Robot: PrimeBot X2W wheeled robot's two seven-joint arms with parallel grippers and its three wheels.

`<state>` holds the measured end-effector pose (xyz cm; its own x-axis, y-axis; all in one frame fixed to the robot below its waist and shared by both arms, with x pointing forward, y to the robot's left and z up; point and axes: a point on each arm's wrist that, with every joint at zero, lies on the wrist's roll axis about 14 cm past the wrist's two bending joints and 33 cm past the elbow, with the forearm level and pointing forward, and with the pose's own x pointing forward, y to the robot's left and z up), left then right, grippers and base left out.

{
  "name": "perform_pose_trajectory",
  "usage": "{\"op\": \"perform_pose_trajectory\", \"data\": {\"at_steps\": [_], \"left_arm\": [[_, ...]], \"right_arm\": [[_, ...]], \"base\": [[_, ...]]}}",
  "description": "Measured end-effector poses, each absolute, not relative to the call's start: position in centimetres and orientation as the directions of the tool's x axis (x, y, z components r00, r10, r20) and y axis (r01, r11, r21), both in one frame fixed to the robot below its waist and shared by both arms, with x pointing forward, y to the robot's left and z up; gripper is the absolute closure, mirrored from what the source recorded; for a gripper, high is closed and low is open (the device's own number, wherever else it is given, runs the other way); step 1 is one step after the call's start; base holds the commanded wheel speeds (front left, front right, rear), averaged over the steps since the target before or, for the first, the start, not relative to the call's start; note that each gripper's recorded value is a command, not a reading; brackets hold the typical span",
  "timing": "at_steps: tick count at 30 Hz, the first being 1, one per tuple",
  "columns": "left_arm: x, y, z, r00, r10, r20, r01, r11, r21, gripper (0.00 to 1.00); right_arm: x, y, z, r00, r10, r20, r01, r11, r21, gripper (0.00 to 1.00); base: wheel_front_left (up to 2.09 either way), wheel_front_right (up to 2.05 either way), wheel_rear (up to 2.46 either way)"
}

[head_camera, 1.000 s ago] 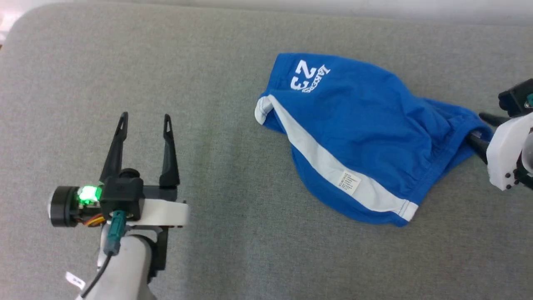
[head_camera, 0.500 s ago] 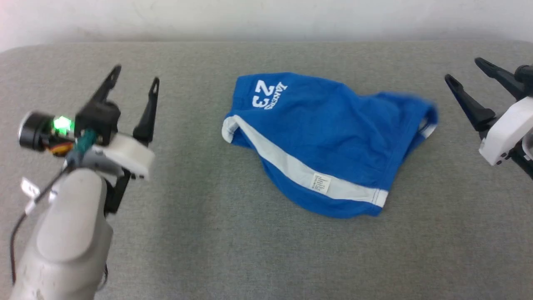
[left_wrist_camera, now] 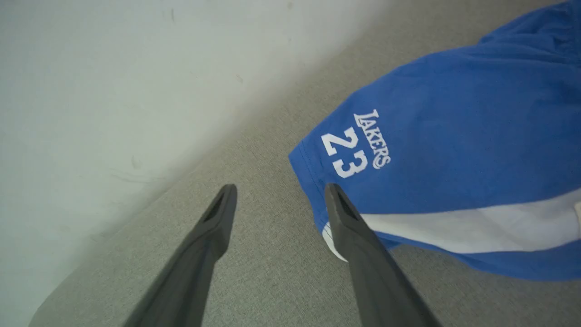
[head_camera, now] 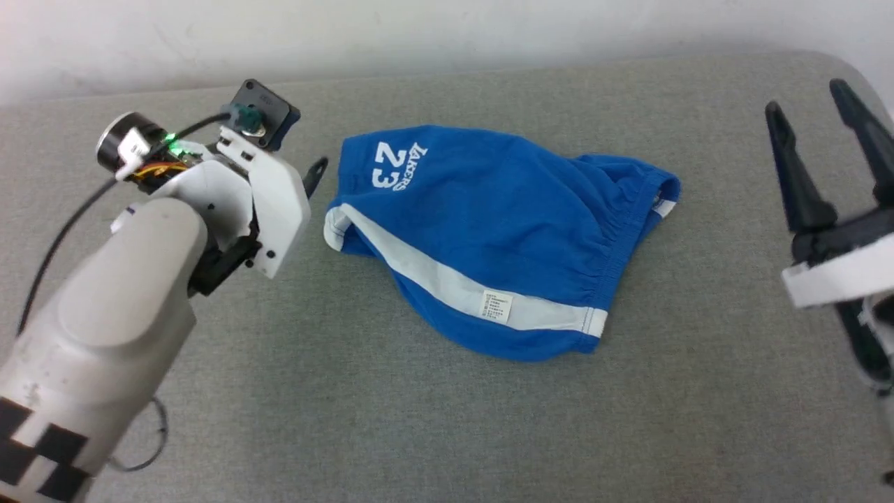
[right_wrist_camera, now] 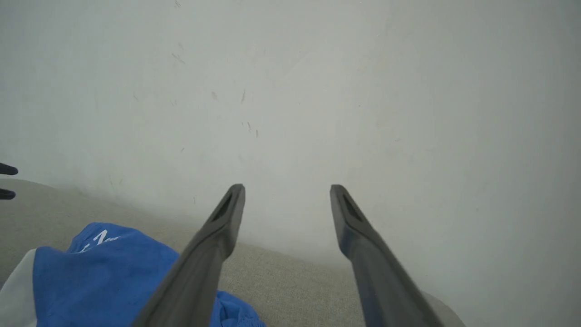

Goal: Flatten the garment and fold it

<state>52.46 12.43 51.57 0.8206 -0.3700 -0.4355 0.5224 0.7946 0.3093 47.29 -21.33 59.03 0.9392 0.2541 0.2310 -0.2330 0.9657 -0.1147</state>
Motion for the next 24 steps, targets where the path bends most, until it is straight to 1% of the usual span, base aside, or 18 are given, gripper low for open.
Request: {"op": "perform_pose_trajectory", "data": {"at_steps": [4,9,15,19,23,24], "left_arm": [[51.3,12.1,49.0,0.704,-0.354,-0.615,0.616,0.736,0.281,0.00],[50.3,11.4,47.0,0.581,-0.336,-0.741,0.696,0.677,0.238,0.00],[50.3,11.1,44.3,0.482,-0.305,-0.822,0.742,0.641,0.197,0.00],[50.2,11.2,41.6,0.420,-0.275,-0.865,0.760,0.628,0.169,0.00],[50.4,11.6,39.3,0.376,-0.233,-0.897,0.767,0.621,0.160,0.00],[50.6,11.5,39.0,0.370,-0.237,-0.898,0.764,0.627,0.149,0.37]], "right_arm": [[45.0,-20.9,58.3,0.945,0.189,0.268,-0.178,0.982,-0.064,0.00],[43.5,-20.4,56.5,0.958,0.145,0.248,-0.148,0.989,-0.007,0.00],[43.4,-19.9,55.0,0.967,0.139,0.212,-0.146,0.989,0.014,0.00],[43.9,-20.1,54.5,0.970,0.136,0.199,-0.140,0.990,0.004,0.00],[44.3,-19.9,53.1,0.976,0.147,0.158,-0.148,0.989,-0.006,0.00],[44.3,-19.8,52.5,0.978,0.153,0.139,-0.153,0.988,-0.007,0.00]], "base": [[0.00,0.00,0.00],[0.00,0.00,0.00],[0.00,0.00,0.00],[0.00,0.00,0.00],[0.00,0.00,0.00],[0.00,0.00,0.00]]}}
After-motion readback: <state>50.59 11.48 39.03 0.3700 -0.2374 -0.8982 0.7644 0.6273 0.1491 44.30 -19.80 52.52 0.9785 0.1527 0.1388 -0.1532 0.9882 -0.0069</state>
